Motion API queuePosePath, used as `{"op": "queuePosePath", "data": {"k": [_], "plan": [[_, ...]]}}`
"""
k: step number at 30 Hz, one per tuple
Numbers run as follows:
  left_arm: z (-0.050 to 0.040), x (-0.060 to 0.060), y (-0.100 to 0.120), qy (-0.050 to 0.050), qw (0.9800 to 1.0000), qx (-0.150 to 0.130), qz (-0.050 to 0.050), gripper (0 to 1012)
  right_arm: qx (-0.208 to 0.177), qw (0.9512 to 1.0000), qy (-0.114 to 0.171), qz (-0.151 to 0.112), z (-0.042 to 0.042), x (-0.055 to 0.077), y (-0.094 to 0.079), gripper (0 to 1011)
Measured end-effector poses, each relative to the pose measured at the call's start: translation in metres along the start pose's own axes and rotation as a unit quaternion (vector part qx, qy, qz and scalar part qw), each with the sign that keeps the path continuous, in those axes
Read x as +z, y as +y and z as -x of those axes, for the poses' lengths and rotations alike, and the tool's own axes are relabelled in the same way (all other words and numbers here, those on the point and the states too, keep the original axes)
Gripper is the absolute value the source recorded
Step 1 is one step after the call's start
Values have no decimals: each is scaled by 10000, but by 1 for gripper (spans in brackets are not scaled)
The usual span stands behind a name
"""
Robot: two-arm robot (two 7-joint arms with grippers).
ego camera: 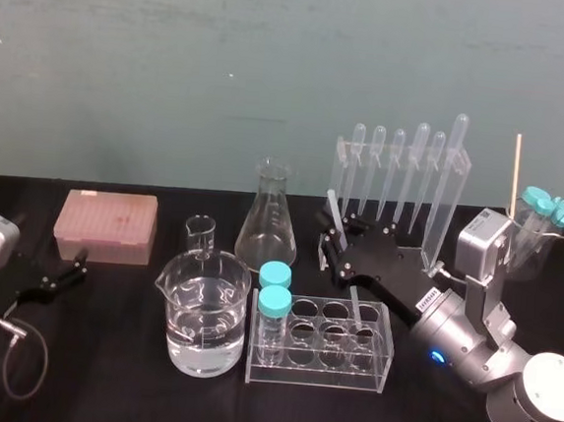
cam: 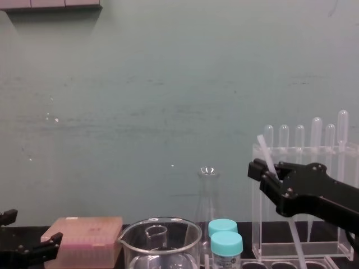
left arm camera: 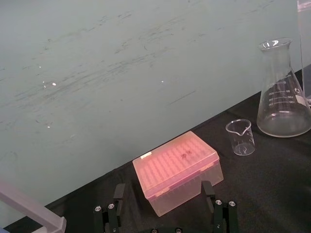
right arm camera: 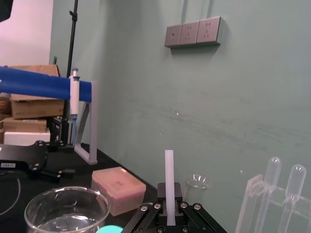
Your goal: Pick up the stirring rod with one hand, then place it down.
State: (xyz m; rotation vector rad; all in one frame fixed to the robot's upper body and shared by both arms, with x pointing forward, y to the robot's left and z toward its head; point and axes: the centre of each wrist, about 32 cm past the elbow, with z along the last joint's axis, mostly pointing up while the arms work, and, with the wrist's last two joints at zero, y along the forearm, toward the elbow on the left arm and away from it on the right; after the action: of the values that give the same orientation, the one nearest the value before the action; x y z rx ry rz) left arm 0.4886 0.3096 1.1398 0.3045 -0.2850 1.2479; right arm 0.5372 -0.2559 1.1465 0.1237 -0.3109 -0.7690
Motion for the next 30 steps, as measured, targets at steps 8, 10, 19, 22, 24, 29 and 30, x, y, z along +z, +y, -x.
{"op": "queuePosePath", "data": {"k": [8, 10, 19, 22, 24, 29, 30], "plan": [[0, 0, 0, 0, 10000, 0, 0, 1000, 67, 9998, 40, 167, -5, -44, -8, 58], [0, 0, 0, 0, 10000, 0, 0, 1000, 87, 9996, 49, 253, -6, -61, -12, 57], [0, 0, 0, 0, 10000, 0, 0, 1000, 27, 9992, 35, 405, -7, -75, -13, 57], [0, 0, 0, 0, 10000, 0, 0, 1000, 27, 9992, 37, 404, -7, -75, -13, 57], [0, 0, 0, 0, 10000, 0, 0, 1000, 28, 9992, 37, 402, -7, -75, -14, 57], [0, 0, 0, 0, 10000, 0, 0, 1000, 26, 9992, 41, 392, -8, -75, -16, 57], [0, 0, 0, 0, 10000, 0, 0, 1000, 26, 9992, 43, 390, -8, -75, -17, 58]]}}
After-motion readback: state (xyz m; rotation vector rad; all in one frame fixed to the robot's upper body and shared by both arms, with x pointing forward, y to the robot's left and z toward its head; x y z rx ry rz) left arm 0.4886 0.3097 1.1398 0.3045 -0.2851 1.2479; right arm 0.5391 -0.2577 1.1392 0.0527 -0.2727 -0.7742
